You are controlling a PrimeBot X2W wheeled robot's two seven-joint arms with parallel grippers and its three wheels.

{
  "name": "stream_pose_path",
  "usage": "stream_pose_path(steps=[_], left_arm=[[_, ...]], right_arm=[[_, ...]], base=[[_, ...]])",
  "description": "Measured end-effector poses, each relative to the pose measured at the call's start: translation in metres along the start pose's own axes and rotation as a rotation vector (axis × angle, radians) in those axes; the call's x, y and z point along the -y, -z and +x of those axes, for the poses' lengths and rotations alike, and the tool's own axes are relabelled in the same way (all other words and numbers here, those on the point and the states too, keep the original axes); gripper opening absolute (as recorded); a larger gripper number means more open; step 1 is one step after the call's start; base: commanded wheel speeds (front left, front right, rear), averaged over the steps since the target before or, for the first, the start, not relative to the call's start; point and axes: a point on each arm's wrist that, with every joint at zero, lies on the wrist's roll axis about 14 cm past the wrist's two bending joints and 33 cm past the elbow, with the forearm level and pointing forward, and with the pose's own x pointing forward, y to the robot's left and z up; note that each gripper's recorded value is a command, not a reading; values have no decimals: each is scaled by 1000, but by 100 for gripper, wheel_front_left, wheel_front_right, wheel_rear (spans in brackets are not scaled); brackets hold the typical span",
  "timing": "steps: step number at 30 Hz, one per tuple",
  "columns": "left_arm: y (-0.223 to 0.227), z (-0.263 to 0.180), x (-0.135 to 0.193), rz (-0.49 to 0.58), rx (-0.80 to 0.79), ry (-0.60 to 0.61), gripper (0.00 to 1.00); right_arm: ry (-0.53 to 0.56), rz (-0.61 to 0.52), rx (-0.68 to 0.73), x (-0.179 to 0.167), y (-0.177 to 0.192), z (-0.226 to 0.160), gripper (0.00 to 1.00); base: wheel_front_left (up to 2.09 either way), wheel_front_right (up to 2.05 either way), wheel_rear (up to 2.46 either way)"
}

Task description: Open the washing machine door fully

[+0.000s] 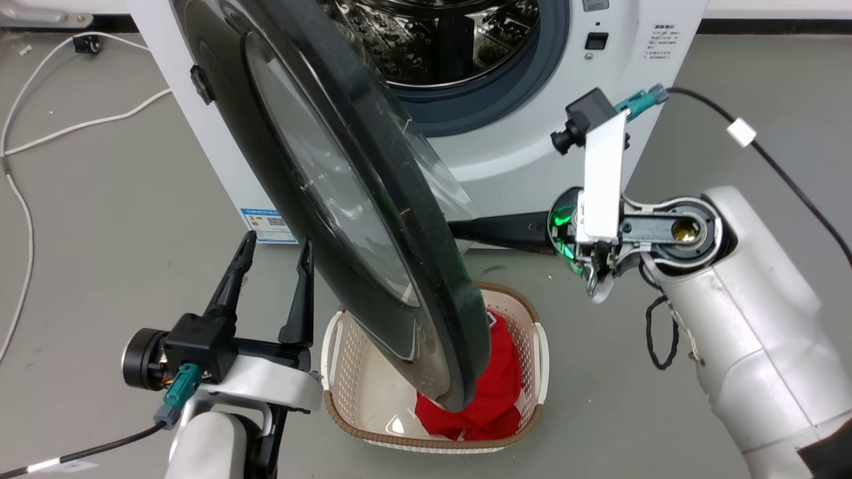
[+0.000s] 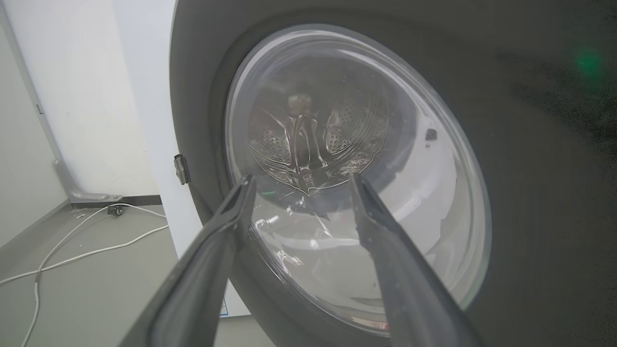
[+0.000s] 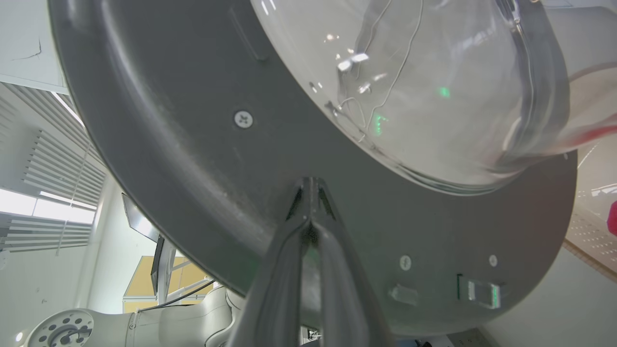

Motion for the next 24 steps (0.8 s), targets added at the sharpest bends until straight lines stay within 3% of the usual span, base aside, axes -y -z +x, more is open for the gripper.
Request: stream_pose_path(steps=[9,15,24], left_arm=[[-3,-6,3,-3,2,7,100],[-5,-12,4,-8,5,5,100],[-4,-22,5,-11,-7,-2,100]], right_arm=[[-20,3,73,-3,6,3,0],[42,49,521,22,-38,-38,0],[166,179,1052,74,-51,-135,0]], base=[[0,0,0],[0,0,0],[0,0,0]])
